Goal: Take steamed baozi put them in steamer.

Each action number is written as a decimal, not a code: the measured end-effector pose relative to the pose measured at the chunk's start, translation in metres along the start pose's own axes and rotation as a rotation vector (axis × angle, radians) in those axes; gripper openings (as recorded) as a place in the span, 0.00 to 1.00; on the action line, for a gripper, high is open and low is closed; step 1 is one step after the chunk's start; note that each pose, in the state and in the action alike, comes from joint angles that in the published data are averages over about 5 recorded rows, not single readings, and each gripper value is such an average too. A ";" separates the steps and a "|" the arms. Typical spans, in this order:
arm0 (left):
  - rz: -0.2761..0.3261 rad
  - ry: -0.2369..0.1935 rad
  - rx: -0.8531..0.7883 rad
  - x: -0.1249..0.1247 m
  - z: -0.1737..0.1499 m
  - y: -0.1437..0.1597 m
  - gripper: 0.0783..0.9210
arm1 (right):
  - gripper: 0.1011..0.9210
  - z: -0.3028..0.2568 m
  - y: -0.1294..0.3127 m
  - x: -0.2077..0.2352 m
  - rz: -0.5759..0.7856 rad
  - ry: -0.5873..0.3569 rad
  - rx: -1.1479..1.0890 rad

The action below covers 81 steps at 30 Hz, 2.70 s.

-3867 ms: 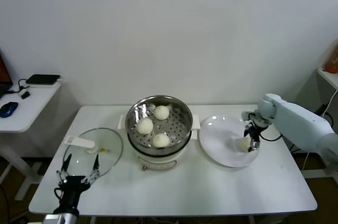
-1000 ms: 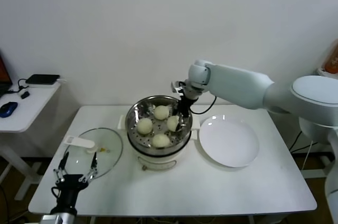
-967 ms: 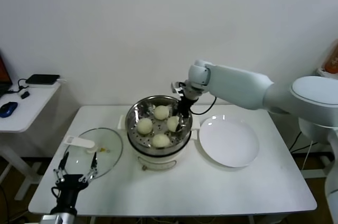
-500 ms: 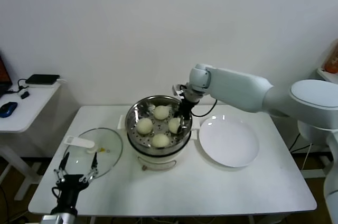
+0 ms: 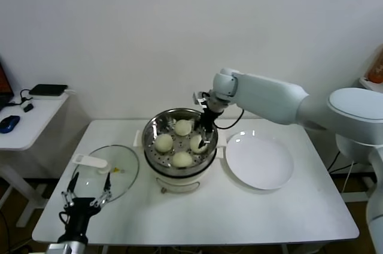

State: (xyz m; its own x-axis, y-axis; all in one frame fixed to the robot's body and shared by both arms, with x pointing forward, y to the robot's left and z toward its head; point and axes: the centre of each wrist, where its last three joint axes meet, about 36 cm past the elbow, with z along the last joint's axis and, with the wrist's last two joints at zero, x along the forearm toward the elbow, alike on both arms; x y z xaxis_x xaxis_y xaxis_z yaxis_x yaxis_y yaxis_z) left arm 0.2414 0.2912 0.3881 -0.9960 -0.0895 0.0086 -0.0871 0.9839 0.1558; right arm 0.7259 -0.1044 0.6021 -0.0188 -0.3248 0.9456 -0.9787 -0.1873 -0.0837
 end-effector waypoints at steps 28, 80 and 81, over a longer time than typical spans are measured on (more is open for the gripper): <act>0.010 -0.005 -0.009 0.000 -0.004 -0.003 0.88 | 0.88 0.063 0.039 0.081 0.263 -0.259 -0.037; -0.010 0.000 -0.011 -0.002 -0.006 -0.010 0.88 | 0.88 0.147 0.442 -0.187 1.324 -1.040 -1.027; -0.009 0.000 -0.012 -0.002 -0.006 -0.010 0.88 | 0.88 0.147 0.446 -0.188 1.322 -1.037 -1.037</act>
State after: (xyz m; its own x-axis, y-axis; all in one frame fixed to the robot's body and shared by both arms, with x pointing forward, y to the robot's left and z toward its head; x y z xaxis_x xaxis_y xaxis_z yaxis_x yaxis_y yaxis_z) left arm 0.2445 0.2805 0.3923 -0.9951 -0.0985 0.0072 -0.0959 0.9811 0.1679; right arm 0.3232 -0.2626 0.3407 -0.9800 -0.1777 -0.0899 -0.1856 0.9787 0.0881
